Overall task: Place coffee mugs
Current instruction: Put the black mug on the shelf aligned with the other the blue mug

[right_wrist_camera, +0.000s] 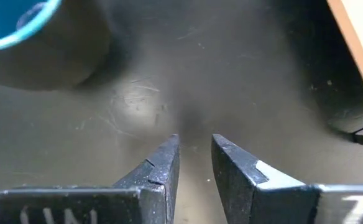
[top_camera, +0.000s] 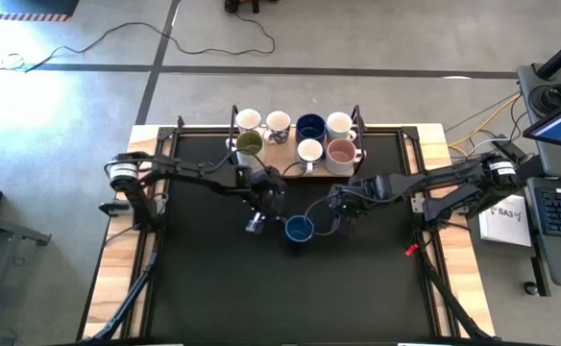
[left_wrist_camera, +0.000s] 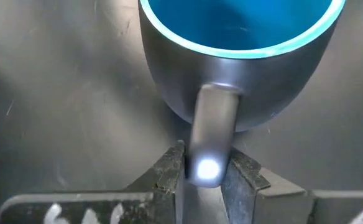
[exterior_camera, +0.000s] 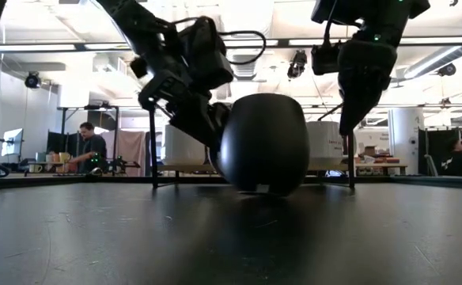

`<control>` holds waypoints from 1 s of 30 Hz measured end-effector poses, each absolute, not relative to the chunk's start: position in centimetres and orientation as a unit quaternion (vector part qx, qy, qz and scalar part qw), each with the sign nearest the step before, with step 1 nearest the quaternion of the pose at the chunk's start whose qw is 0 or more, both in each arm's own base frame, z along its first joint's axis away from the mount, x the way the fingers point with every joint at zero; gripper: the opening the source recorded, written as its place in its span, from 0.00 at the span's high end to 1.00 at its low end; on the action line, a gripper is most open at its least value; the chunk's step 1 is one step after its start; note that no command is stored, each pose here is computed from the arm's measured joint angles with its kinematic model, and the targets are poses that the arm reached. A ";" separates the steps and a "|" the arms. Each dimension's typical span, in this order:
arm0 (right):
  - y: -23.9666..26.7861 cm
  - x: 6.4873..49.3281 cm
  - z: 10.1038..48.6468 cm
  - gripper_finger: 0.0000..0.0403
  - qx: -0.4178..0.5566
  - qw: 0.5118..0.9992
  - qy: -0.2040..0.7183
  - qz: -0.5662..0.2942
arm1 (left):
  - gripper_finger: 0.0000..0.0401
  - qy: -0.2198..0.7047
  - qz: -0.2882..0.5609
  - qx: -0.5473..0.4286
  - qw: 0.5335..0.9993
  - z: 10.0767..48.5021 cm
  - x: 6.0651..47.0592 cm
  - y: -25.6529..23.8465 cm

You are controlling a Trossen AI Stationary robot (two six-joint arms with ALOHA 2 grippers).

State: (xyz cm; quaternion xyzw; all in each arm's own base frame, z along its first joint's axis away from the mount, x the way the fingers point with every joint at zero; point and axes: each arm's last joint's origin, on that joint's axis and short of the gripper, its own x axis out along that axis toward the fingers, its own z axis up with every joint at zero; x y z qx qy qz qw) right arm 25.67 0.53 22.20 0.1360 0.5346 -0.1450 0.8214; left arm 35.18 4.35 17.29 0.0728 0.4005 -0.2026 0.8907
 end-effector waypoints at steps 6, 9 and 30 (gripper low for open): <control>-0.1 25.6 22.2 0.79 0.125 0.822 0.537 -0.144 | 0.86 0.438 -0.159 0.069 0.882 18.6 34.0 3.5; -0.2 25.2 22.5 0.79 0.107 0.822 0.544 -0.134 | 0.86 0.465 -0.131 0.027 0.875 18.8 33.2 3.4; -0.9 20.4 20.3 0.79 0.067 0.913 0.382 -0.124 | 0.87 0.414 0.119 0.000 0.902 21.6 29.3 -1.4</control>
